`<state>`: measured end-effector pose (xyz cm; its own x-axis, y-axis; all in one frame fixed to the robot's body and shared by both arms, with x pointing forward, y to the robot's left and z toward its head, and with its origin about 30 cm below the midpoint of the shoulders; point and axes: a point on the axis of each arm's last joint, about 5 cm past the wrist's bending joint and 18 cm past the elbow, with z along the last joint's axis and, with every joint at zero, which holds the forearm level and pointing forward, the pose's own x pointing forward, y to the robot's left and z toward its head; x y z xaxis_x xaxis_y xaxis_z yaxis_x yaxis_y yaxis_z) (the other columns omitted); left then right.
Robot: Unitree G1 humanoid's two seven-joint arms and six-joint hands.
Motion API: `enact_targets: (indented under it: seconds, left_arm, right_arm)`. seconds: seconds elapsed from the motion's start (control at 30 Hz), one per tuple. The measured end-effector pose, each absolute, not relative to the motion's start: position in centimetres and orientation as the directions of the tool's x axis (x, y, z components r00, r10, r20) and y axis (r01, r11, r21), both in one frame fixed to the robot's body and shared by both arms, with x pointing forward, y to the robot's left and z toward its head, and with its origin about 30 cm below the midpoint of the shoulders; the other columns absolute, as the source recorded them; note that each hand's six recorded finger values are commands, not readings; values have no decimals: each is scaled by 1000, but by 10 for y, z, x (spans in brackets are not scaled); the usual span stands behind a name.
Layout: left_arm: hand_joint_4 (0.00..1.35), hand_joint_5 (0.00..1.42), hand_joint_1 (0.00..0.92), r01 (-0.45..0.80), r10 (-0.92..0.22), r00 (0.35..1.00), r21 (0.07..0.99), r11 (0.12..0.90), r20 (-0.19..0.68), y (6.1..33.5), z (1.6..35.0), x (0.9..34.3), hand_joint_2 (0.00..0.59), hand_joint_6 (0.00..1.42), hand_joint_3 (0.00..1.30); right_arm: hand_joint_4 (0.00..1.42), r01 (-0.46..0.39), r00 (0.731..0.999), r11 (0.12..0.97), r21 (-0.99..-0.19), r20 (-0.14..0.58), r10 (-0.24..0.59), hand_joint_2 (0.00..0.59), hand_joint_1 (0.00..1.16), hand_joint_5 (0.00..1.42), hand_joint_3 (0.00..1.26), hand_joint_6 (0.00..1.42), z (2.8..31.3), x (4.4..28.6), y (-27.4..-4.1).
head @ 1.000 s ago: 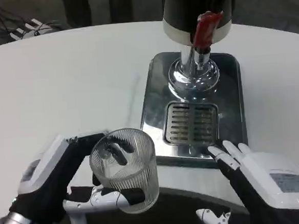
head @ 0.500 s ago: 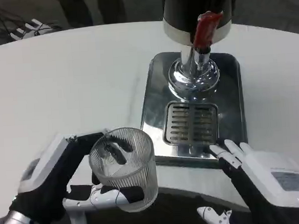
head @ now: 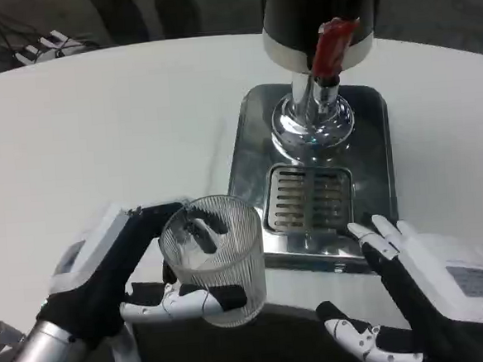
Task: Grasp the cup under the faucet to collect the drink, then remove the cup.
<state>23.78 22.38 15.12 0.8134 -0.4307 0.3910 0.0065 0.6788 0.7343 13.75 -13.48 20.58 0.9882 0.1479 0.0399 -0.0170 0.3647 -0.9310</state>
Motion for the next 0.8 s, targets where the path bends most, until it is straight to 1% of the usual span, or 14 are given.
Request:
enact_targets:
  seconds: [0.1,0.27,0.33,0.43,0.53,0.7,0.8]
  left_arm:
    - [1106,1098,496,-1,-420,820,735,678,389,222,150,244,0,584,1024]
    - [1106,1098,496,-12,-420,822,751,661,383,214,152,263,0,588,1024]
    - [1106,1098,496,-17,-413,824,745,666,388,210,152,268,0,589,1024]
    - [1106,1098,496,-31,-419,815,751,660,401,202,157,281,0,589,1024]
    - [1106,1098,496,-48,-402,819,747,663,410,198,160,291,0,589,1024]
    - [1106,1109,496,-59,-392,832,766,640,392,194,163,306,0,591,1024]
    - [1106,1110,496,-71,-379,843,778,625,381,193,165,313,0,591,1023]
  right_arm:
    - [0,-11,990,368,-930,40,132,384,371,0,113,128,205,139,-136]
    - [0,27,991,380,-925,73,109,390,351,0,105,139,206,141,-137]
    - [0,31,991,383,-923,77,107,390,349,0,105,142,206,141,-137]
    - [0,33,992,389,-921,77,98,390,347,0,105,144,206,139,-137]
    - [0,46,992,396,-917,87,88,390,346,0,105,145,207,135,-139]
    - [0,41,994,402,-915,78,76,390,343,0,105,157,206,131,-140]
    - [0,57,993,405,-912,92,69,390,343,2,105,159,208,128,-142]
